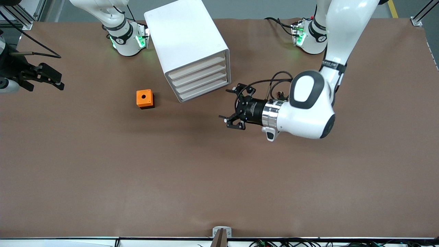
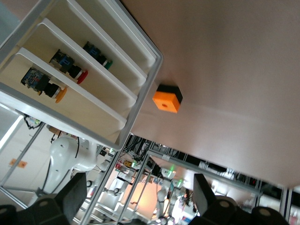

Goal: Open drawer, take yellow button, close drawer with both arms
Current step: 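Move the left gripper toward the white cabinet's drawer front, then grasp the drawer edge with the left gripper while the right gripper approaches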

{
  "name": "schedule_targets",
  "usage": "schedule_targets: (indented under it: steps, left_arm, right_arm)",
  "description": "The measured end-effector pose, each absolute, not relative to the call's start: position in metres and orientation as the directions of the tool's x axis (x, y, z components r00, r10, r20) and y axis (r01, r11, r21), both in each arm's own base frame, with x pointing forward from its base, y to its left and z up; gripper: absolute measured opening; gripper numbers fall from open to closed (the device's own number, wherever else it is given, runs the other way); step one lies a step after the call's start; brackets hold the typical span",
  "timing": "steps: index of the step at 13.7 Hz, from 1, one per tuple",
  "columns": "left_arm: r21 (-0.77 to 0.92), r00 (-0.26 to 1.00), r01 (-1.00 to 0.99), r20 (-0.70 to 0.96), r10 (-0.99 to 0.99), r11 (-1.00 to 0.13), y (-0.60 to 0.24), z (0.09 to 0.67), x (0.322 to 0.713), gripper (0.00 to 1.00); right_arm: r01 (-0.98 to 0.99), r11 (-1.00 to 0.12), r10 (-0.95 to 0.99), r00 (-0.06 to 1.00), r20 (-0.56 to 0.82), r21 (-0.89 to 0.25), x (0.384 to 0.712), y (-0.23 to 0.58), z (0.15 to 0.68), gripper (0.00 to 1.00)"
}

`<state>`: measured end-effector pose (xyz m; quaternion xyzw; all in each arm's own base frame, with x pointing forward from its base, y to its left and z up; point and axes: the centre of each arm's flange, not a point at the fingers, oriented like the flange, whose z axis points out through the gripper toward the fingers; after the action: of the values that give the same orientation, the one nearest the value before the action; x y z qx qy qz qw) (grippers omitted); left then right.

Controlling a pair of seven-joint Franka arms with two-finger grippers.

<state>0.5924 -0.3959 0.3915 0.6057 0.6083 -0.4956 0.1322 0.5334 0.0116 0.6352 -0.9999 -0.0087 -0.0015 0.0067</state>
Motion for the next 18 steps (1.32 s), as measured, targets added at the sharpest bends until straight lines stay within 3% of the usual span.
schedule_targets:
  steps: [7,13,17,18]
  left_arm:
    - [-0.772,-0.505,0.633,-0.470,0.724,-0.060,-0.422,0.314,0.571,1.00]
    - [-0.935,-0.539,0.354,-0.202,0.818,0.002,-0.424,0.274,0.538,0.99]
    - [-0.976,-0.513,0.204,-0.040,0.858,0.076,-0.431,0.251,0.517,0.88]
    - [-0.980,-0.500,0.185,-0.024,0.866,0.080,-0.432,0.248,0.512,0.77]
  right_arm:
    - [0.012,-1.000,0.012,1.000,0.003,-0.013,0.533,0.011,0.635,1.00]
    - [0.010,-1.000,0.010,1.000,0.003,-0.013,0.533,0.009,0.635,1.00]
    - [0.007,-1.000,0.007,1.000,0.006,-0.013,0.534,0.008,0.637,1.00]
    - [0.006,-1.000,0.006,1.000,0.000,-0.013,0.535,0.007,0.634,1.00]
